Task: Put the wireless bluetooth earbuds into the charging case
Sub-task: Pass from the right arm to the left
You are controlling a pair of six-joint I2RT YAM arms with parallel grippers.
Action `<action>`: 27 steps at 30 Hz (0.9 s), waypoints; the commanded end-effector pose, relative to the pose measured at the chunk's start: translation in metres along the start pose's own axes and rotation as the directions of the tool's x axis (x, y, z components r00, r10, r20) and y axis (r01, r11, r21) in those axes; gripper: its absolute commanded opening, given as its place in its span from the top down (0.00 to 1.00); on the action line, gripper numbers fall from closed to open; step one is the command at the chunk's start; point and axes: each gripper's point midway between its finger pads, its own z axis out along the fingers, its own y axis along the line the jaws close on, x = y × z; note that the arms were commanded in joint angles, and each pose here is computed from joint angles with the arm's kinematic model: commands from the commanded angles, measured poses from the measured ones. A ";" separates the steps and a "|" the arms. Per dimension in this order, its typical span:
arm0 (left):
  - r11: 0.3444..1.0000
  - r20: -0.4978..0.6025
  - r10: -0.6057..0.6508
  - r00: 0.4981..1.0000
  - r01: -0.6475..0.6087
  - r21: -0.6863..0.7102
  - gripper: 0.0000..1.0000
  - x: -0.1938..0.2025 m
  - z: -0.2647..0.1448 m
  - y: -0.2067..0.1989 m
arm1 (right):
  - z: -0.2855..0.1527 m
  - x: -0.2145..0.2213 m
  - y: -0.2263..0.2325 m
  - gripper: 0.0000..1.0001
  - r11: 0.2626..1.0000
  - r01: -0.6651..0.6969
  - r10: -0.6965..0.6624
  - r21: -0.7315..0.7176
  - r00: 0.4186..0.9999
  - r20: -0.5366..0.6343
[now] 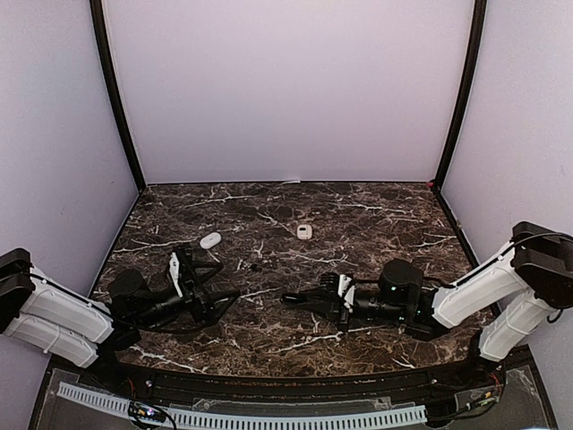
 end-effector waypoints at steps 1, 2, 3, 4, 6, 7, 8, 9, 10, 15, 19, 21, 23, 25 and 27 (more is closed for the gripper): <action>0.988 0.117 -0.033 0.993 0.050 -0.145 0.01 -0.019 -0.011 0.024 | 0.004 -0.027 -0.024 1.00 0.992 -0.093 0.088 0.082 0.994 0.063; 0.992 0.084 -0.009 0.996 0.020 -0.125 0.01 -0.015 -0.004 0.021 | 0.007 -0.030 -0.028 1.00 0.989 -0.114 0.109 0.090 0.992 0.062; 0.996 0.044 0.017 0.999 -0.013 -0.089 0.01 -0.010 0.003 0.016 | 0.009 -0.034 -0.030 1.00 0.987 -0.132 0.126 0.092 0.990 0.065; 0.998 0.014 0.029 0.999 -0.029 -0.055 0.01 -0.007 0.010 0.011 | 0.012 -0.037 -0.032 1.00 0.986 -0.143 0.137 0.088 0.988 0.067; 1.000 -0.017 0.017 1.000 -0.018 -0.014 0.01 -0.003 0.018 0.005 | 0.016 -0.044 -0.033 1.00 0.985 -0.157 0.152 0.072 0.986 0.073; 0.999 -0.022 0.029 0.999 -0.029 0.025 0.01 -0.003 0.021 -0.001 | 0.018 -0.046 -0.033 1.00 0.985 -0.160 0.154 0.069 0.985 0.080; 0.996 -0.027 0.052 0.998 -0.050 0.068 0.03 -0.003 0.024 -0.008 | 0.018 -0.048 -0.035 1.00 0.985 -0.159 0.153 0.073 0.984 0.086; 0.993 -0.037 0.071 0.997 -0.067 0.098 0.05 -0.002 0.026 -0.012 | 0.019 -0.048 -0.036 1.00 0.986 -0.150 0.143 0.077 0.986 0.089; 0.989 -0.055 0.089 0.995 -0.081 0.125 0.06 0.002 0.027 -0.016 | 0.020 -0.047 -0.036 1.00 0.987 -0.138 0.131 0.080 0.987 0.092; 0.959 -0.033 0.190 0.981 -0.178 0.220 0.07 0.015 0.016 -0.031 | 0.016 -0.038 -0.031 1.00 0.990 -0.117 0.107 0.082 0.987 0.119; 0.952 -0.091 0.195 0.977 -0.166 0.258 0.08 0.024 0.025 -0.034 | 0.011 -0.021 -0.020 1.00 0.991 -0.119 0.110 0.061 0.984 0.137; 0.952 -0.134 0.183 0.974 -0.142 0.272 0.09 0.028 0.032 -0.035 | 0.013 -0.015 -0.015 1.00 0.991 -0.133 0.128 0.033 0.985 0.117; 0.954 -0.151 0.169 0.974 -0.123 0.273 0.11 0.028 0.036 -0.034 | 0.018 -0.013 -0.011 1.00 0.990 -0.143 0.142 0.003 0.985 0.101; 0.954 -0.137 0.169 0.976 -0.127 0.270 0.12 0.026 0.035 -0.034 | 0.023 -0.010 -0.007 1.00 0.988 -0.150 0.152 -0.027 0.985 0.082; 0.952 -0.119 0.181 0.976 -0.144 0.270 0.12 0.025 0.032 -0.035 | 0.025 -0.007 -0.005 1.00 0.986 -0.162 0.164 -0.038 0.983 0.076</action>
